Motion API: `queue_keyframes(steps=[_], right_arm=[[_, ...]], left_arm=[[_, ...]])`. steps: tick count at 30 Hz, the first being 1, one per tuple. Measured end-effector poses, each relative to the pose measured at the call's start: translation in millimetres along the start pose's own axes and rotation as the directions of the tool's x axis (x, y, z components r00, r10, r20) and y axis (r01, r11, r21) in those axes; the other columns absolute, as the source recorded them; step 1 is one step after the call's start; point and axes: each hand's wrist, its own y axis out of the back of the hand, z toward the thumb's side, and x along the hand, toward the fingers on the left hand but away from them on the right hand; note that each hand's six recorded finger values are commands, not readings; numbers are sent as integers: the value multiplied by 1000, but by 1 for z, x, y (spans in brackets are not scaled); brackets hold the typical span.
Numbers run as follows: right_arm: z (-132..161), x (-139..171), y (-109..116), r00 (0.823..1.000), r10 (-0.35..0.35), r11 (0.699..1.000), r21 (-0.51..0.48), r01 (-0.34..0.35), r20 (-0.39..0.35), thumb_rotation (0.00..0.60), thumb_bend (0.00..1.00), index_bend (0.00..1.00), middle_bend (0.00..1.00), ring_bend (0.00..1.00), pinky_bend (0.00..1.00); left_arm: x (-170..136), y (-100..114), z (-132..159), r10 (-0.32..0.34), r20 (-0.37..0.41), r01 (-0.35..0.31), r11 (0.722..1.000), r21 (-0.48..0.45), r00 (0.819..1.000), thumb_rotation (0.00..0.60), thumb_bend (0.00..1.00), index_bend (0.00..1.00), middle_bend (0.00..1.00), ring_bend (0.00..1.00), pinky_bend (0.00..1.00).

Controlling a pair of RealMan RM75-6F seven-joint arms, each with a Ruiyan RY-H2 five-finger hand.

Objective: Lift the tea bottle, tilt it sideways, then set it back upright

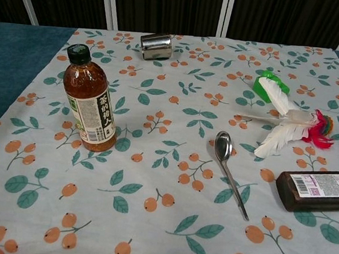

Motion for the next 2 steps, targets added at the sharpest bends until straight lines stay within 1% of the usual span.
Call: queue_keyframes(steps=[2], right_arm=[[2, 0, 1, 1000, -7, 1000, 17, 7, -19, 600, 160, 155, 132, 142, 185]], left_arm=[[-5, 5, 0, 18, 10, -18, 1000, -23, 1000, 600, 165, 51, 0, 0, 0]])
